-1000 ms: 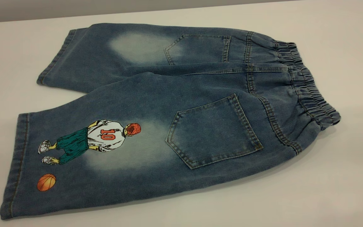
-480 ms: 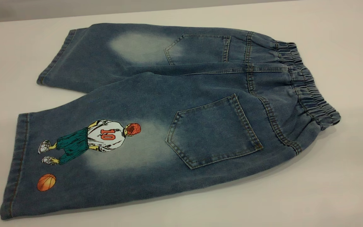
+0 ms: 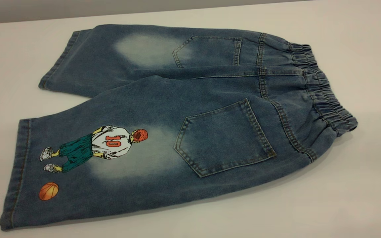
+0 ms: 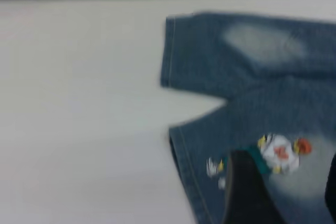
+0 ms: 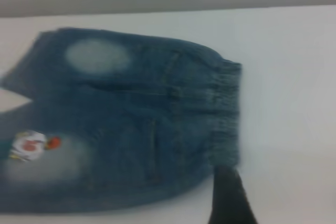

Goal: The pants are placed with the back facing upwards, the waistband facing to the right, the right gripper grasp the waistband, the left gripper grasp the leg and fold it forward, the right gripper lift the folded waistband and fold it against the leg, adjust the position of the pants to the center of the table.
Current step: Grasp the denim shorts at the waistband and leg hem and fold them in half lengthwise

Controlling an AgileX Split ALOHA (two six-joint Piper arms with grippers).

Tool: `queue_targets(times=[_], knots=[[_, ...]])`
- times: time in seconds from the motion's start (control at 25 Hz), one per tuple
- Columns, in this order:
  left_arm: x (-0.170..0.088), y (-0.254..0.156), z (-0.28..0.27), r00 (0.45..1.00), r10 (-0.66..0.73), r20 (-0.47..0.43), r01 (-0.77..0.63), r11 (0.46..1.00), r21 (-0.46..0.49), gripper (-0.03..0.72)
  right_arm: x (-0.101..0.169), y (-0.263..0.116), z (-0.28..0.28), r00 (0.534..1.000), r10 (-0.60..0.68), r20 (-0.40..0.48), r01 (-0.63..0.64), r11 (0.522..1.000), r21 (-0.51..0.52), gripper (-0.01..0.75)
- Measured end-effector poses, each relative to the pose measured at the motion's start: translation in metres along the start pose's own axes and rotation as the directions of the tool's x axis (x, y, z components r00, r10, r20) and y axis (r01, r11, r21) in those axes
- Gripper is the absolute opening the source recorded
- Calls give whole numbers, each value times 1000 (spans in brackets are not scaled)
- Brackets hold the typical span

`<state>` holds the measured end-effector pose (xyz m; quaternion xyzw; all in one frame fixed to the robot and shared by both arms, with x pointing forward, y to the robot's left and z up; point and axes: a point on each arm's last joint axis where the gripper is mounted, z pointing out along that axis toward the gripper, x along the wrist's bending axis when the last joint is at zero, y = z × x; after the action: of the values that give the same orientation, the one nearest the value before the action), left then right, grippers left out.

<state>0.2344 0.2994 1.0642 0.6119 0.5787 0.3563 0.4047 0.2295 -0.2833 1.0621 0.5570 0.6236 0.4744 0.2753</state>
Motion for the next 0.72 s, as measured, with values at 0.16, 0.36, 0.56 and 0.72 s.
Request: queue_targets(times=[0.16,0.36,0.56,0.72], knots=[[0,25,10,1000,-11,2,11,998,-54,344,4,12,12,996,73,-46,-72,997,29,368],[-1,54,45,1000,6,4,-6,1000,0,344,1,33,44,989,141,-39,-137,987,86,368],[-5,80,90,997,54,59,-60,992,108,344,-3,45,85,971,240,-11,-233,953,195,368],[-9,92,132,986,96,138,-126,965,232,344,-12,46,125,961,270,59,-275,915,296,368]])
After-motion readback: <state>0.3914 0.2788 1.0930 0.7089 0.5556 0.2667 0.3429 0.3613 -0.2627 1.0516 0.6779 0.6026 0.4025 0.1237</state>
